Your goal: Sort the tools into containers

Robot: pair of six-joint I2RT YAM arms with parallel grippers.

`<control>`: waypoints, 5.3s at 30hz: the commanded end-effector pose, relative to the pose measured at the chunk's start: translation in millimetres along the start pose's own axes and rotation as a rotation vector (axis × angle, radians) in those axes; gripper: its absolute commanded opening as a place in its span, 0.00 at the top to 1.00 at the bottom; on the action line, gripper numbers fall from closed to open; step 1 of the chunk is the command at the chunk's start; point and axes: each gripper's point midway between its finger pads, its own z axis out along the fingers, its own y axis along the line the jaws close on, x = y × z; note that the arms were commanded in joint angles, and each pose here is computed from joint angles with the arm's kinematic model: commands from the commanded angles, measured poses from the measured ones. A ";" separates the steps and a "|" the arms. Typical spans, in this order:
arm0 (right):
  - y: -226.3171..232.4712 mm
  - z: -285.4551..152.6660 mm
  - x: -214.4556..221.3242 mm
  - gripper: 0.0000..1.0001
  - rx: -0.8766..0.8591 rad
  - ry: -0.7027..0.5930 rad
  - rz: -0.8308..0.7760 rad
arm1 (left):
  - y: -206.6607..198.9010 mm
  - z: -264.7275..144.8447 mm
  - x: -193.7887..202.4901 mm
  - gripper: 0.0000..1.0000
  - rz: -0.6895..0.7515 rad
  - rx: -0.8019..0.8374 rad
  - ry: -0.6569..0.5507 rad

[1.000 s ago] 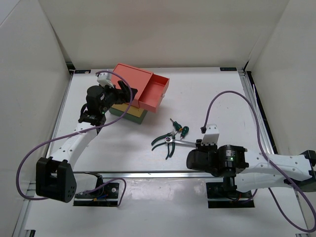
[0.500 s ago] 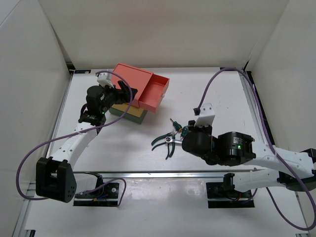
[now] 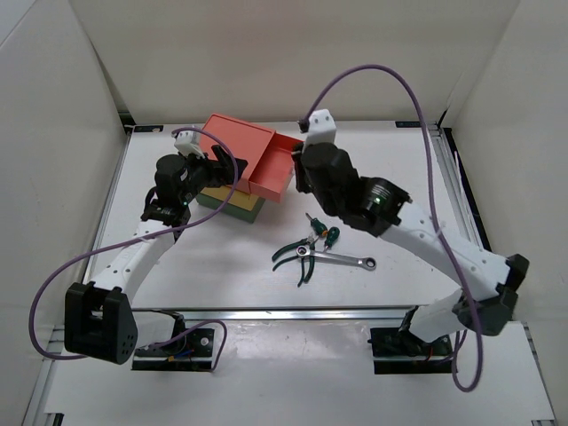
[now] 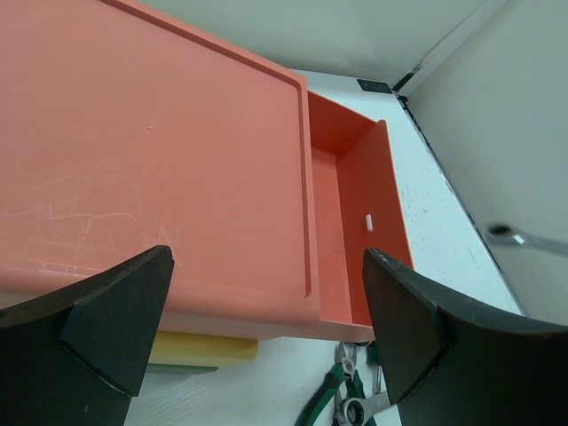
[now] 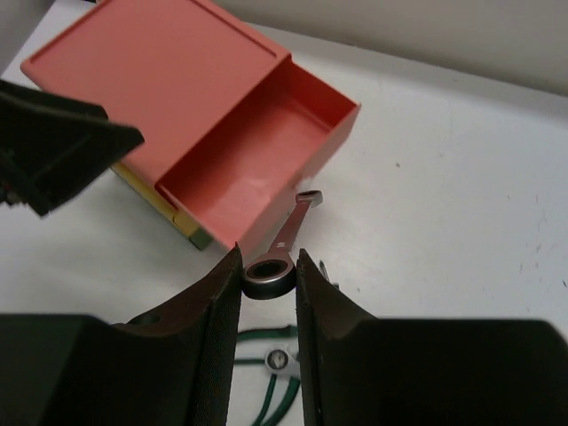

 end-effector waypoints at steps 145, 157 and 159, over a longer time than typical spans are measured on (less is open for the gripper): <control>-72.1 67.1 344.7 0.50 0.138 0.415 -0.898 | 6.8 3.3 41.6 0.01 -0.050 0.023 0.140; -76.1 70.0 361.0 1.00 0.099 0.467 -0.897 | 8.2 5.6 44.5 0.01 -0.050 0.021 0.148; -76.4 69.6 355.4 1.00 0.113 0.455 -0.882 | 7.8 5.0 43.8 0.01 -0.047 0.022 0.146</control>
